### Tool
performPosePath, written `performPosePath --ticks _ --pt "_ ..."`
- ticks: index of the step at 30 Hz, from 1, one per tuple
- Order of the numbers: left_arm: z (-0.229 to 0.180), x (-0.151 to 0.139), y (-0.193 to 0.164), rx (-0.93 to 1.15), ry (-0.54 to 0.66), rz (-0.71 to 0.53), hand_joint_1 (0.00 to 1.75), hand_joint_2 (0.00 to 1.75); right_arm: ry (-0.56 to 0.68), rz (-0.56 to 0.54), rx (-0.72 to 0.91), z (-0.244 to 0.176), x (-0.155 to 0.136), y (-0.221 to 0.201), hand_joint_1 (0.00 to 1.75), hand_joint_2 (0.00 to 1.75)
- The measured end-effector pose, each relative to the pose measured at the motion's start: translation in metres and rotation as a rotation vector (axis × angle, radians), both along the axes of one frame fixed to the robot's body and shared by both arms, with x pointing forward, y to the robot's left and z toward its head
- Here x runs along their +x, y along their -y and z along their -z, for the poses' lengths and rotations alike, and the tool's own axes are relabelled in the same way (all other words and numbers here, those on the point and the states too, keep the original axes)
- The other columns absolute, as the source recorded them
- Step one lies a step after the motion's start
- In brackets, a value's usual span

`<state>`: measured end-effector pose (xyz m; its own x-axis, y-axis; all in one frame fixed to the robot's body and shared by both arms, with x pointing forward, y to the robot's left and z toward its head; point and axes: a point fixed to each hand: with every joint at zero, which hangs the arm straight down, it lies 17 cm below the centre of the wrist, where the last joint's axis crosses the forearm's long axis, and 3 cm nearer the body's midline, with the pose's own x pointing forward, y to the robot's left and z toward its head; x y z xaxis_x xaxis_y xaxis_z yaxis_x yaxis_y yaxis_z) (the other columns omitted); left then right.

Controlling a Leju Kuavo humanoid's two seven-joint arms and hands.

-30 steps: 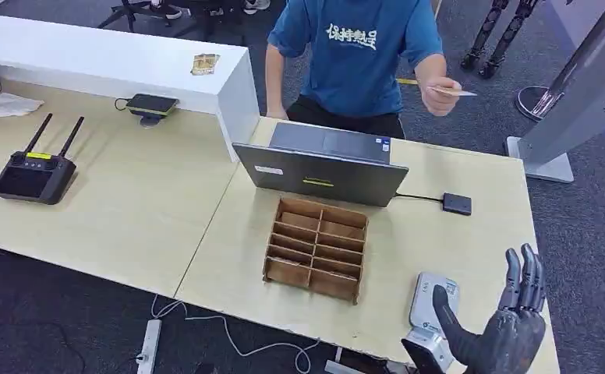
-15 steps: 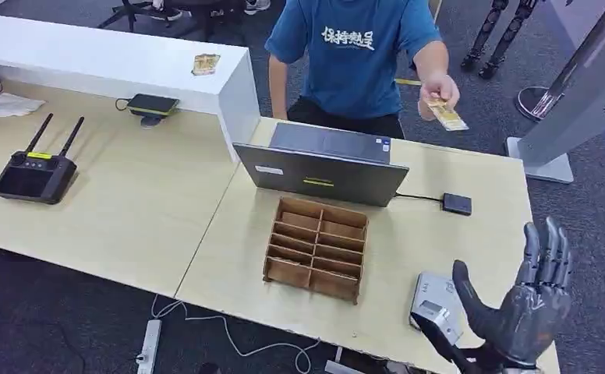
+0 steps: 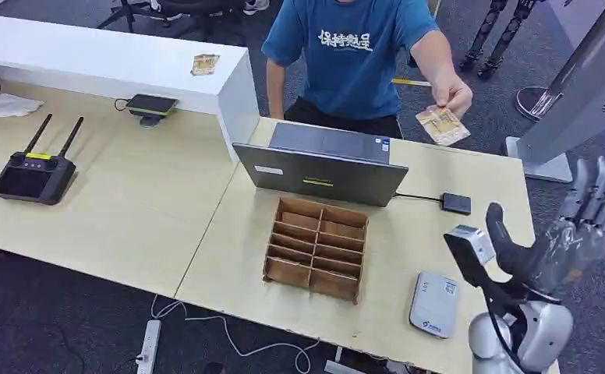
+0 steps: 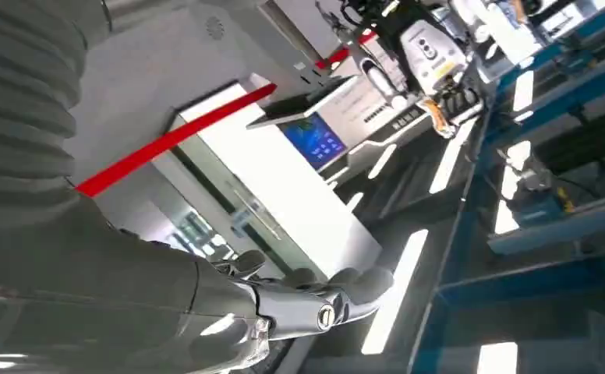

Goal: Pass the card to the sensor for recognition and then transmit it.

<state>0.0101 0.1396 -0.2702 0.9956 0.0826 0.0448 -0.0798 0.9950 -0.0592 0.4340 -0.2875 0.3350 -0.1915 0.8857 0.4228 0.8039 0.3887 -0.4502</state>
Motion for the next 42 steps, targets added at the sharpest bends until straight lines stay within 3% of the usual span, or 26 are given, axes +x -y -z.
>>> performPosePath --ticks 6,14,25,42 --pt "-0.001 0.009 0.001 -0.011 0.009 0.043 0.00 0.00 -0.045 -0.036 -0.047 -0.024 0.060 -0.012 0.00 1.75" --pt "-0.001 0.016 0.001 -0.012 0.018 0.049 0.00 0.00 -0.080 -0.047 -0.121 -0.025 0.085 -0.019 0.00 1.75" --pt "-0.002 0.018 0.003 -0.023 0.009 0.109 0.00 0.00 -0.227 -0.013 -0.283 -0.041 0.160 -0.036 0.00 1.75" --pt "-0.002 0.021 0.004 -0.025 0.011 0.112 0.00 0.00 -0.290 -0.051 -0.302 -0.024 0.174 -0.047 0.00 1.75"
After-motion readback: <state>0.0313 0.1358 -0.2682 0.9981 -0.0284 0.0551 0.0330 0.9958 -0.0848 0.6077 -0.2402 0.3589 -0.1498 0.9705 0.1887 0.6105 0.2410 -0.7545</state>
